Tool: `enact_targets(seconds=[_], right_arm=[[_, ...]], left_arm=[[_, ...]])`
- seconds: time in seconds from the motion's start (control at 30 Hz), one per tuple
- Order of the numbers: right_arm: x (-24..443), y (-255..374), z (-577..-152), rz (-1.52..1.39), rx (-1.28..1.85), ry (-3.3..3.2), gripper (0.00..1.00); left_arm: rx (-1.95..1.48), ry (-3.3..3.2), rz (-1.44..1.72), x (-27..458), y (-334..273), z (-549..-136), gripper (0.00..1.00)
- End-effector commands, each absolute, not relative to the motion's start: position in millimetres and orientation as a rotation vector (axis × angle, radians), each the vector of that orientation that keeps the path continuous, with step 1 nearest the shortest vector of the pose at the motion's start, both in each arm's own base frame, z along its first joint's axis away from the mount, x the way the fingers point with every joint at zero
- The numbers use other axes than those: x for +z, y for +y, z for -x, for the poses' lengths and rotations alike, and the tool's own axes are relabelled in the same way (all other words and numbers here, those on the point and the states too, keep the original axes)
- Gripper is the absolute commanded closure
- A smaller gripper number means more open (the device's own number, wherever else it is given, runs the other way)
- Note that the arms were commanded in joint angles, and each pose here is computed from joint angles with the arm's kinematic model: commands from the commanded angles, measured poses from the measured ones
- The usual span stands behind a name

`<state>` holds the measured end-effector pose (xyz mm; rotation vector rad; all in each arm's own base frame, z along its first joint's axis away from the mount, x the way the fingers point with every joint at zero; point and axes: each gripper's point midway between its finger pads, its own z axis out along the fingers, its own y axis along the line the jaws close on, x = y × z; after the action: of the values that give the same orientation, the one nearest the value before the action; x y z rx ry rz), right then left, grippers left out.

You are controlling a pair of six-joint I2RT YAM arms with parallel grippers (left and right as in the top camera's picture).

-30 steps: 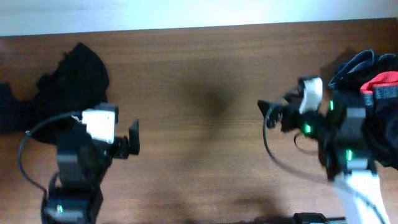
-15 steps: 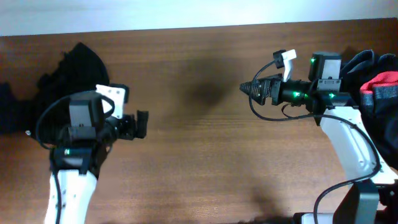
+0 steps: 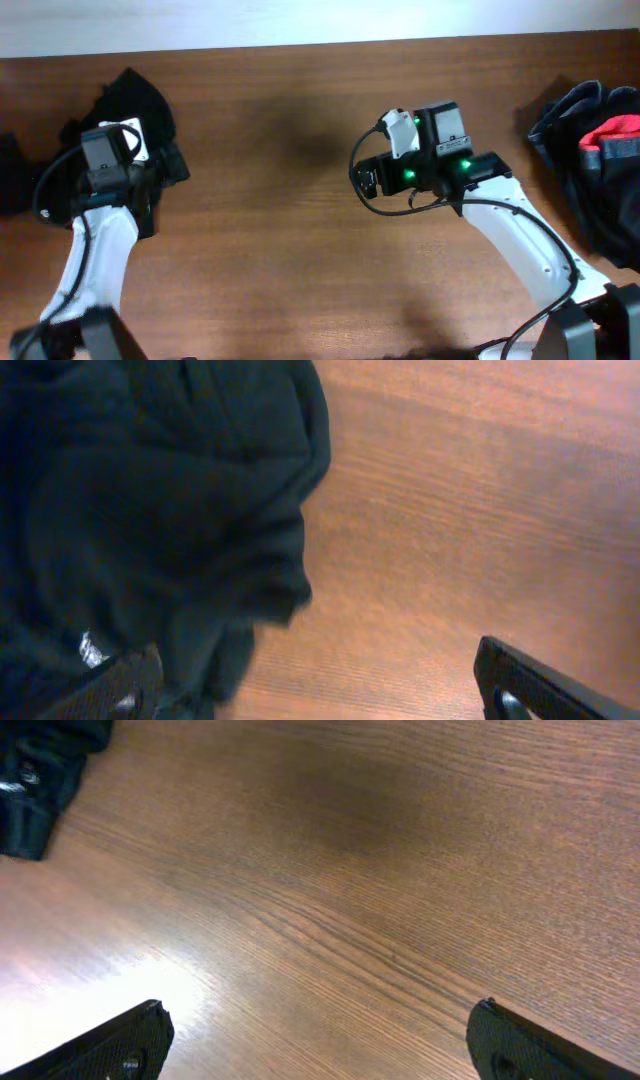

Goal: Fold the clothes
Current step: 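Reach the left gripper to the black garment and grasp it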

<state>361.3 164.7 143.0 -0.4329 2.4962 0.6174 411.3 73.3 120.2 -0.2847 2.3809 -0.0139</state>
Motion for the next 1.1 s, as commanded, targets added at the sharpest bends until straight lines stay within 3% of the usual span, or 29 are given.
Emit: enact_targets(seconds=[0.0, 0.33, 0.7, 0.77, 0.87, 0.97, 1.07], right_arm=[[147.5, 162.4, -367.7, 0.448, 0.512, 2.478, 0.01], [146.9, 162.5, -366.9, 0.449, 0.513, 2.482, 0.01], [143.4, 161.1, -362.3, 0.448, 0.513, 2.508, 0.01], [143.6, 161.1, -362.2, 0.448, 0.513, 2.507, 0.01], [143.4, 161.1, -362.3, 0.448, 0.513, 2.508, 0.01], [143.5, 161.1, -362.4, 0.448, 0.512, 2.507, 0.01], [144.1, 160.9, -363.7, 0.447, 0.508, 2.501, 0.01]], left_arm=[[0.093, 2.415, 0.129, 96.8, 82.8, -425.1, 0.01], [0.285, 2.445, 0.112, 64.4, 108.7, -434.3, 0.01], [0.387, 2.498, 0.149, 29.3, 123.7, -433.0, 0.11], [0.387, 2.5, 0.148, 26.0, 123.7, -434.0, 0.28], [0.386, 2.486, 0.149, 27.6, 124.0, -436.7, 0.7], [0.383, 2.477, 0.16, 28.9, 124.3, -438.2, 0.89], [0.354, 2.454, 0.239, 36.7, 124.1, -439.7, 0.96]])
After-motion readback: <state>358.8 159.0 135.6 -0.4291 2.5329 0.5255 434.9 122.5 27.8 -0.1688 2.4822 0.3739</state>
